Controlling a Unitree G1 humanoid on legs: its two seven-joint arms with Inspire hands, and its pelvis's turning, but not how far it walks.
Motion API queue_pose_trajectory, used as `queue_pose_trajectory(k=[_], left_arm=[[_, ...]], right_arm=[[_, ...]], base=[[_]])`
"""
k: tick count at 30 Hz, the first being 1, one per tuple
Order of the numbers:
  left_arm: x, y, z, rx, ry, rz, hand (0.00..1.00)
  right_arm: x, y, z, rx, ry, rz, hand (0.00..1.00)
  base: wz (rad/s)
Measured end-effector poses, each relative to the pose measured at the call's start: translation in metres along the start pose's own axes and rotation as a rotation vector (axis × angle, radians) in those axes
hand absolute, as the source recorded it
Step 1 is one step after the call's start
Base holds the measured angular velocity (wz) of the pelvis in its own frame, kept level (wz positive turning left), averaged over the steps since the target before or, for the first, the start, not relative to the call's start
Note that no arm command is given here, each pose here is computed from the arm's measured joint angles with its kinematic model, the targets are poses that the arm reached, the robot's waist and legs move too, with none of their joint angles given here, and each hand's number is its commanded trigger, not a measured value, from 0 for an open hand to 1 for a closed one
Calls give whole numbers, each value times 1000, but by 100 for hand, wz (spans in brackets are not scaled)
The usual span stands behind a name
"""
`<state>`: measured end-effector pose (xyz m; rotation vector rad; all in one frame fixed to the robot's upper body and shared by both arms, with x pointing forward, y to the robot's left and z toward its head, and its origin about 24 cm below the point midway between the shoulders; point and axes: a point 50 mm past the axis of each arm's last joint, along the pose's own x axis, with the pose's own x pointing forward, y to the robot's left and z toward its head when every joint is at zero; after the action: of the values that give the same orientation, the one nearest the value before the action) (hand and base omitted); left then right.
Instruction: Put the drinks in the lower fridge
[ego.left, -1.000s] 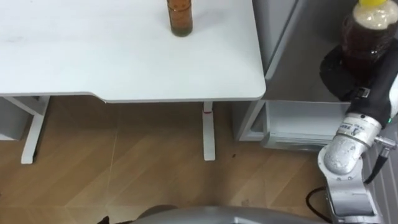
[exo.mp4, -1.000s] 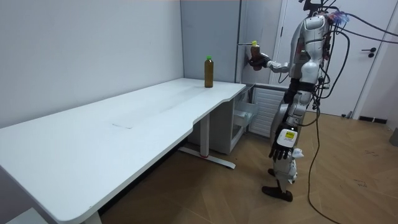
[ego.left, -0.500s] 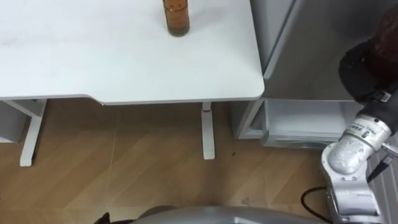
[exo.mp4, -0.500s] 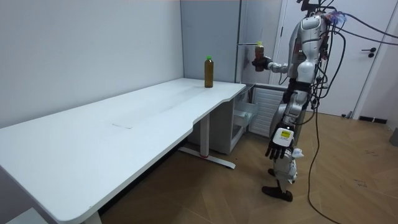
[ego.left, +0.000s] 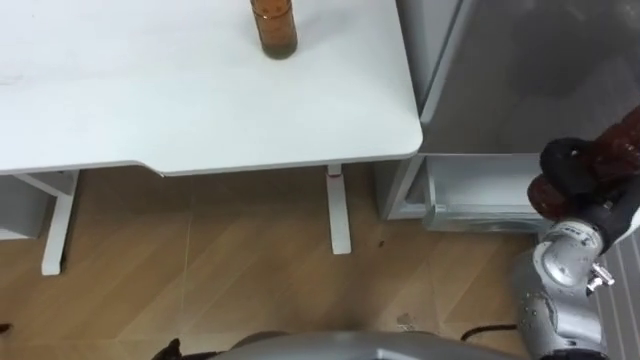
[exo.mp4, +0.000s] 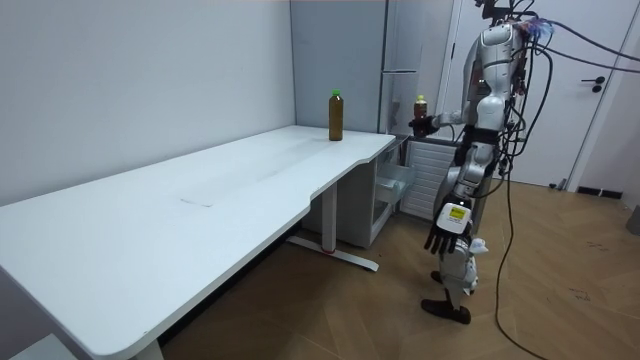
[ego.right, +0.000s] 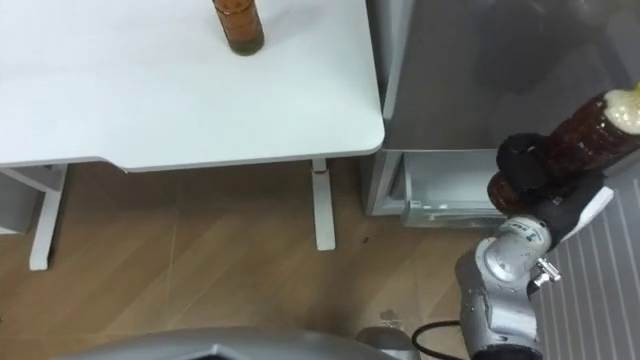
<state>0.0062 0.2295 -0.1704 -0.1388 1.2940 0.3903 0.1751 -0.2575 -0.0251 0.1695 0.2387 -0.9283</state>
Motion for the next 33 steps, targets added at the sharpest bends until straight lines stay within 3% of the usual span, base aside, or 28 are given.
queue_pose_trajectory(k=[15,21,33], left_arm=[[-1,8,7,13,-22,-11,0],[6,-5,40,15,-74,-50,0],[10,-26,98,-49,-191,-78,0]], right_arm=[[28,-2,-44,208,386,-1,100],[44,17,-53,387,521,-16,100],[70,54,-26,708,601,4,100]], base=[[10],[11],[3]])
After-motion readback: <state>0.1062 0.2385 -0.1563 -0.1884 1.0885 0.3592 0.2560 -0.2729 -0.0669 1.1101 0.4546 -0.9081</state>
